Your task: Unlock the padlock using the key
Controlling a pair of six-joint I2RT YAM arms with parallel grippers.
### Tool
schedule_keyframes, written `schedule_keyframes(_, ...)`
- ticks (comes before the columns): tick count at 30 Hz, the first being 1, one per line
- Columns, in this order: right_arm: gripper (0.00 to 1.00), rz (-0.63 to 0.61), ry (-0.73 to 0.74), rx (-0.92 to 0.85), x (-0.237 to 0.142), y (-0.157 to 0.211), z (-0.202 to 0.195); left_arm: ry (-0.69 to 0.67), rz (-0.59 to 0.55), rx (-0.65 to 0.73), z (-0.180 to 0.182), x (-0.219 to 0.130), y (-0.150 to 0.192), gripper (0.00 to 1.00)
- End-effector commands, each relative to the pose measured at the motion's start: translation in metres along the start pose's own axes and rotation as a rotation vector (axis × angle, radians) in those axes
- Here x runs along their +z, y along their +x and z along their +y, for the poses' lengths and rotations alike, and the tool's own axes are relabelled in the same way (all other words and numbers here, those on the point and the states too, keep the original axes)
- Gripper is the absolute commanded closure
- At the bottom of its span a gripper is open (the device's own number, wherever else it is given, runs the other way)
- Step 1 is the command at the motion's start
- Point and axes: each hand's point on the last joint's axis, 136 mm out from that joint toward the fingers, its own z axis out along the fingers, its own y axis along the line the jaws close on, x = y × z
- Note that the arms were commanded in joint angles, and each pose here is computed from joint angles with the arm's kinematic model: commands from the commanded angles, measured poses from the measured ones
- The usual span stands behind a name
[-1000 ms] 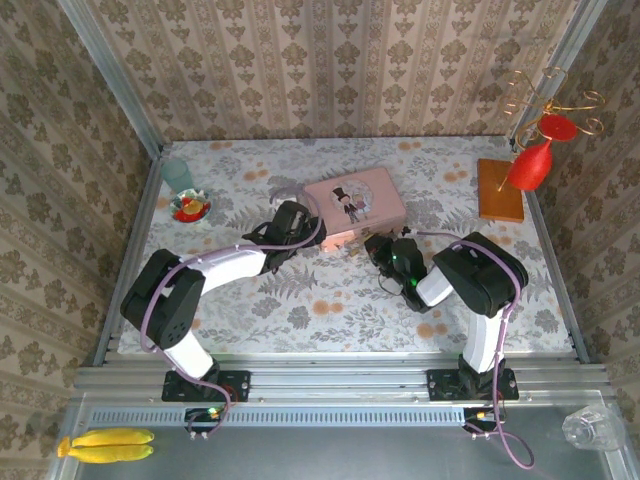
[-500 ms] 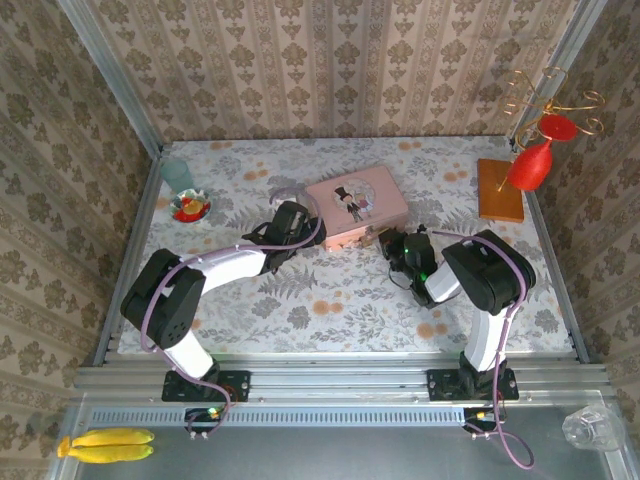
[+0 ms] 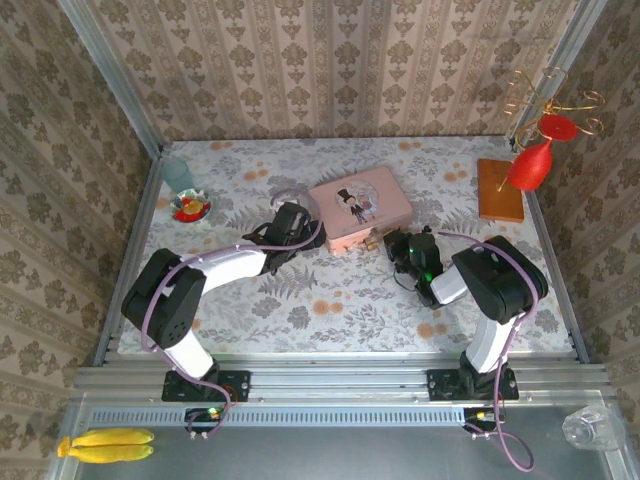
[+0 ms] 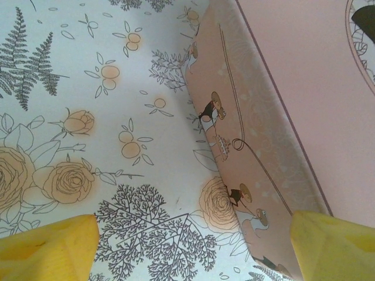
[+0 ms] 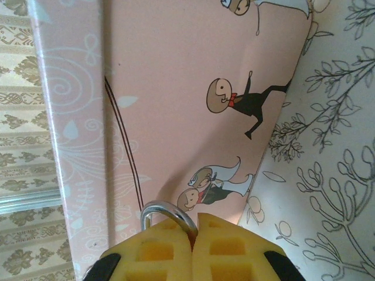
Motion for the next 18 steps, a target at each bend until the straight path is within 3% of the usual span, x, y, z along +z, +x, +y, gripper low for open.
schedule_keyframes(1,1.0,-0.004,0.045,-0.027,-0.006,-0.001,-0.009,0.021,0.01,0.027,-0.006,-0.003,-0.002,0.14)
schedule_keyframes(6,1.0,0.015,0.034,0.015,-0.003,0.007,-0.01,0.054,0.012,0.033,-0.019,-0.004,-0.001,0.14)
schedule_keyframes(12,1.0,0.01,0.013,0.234,-0.001,0.009,-0.025,0.092,0.025,0.032,-0.029,-0.008,0.001,0.14)
schedule_keyframes(18,1.0,-0.027,0.031,0.246,-0.007,0.003,-0.028,0.105,0.018,0.046,-0.035,-0.014,-0.002,0.14)
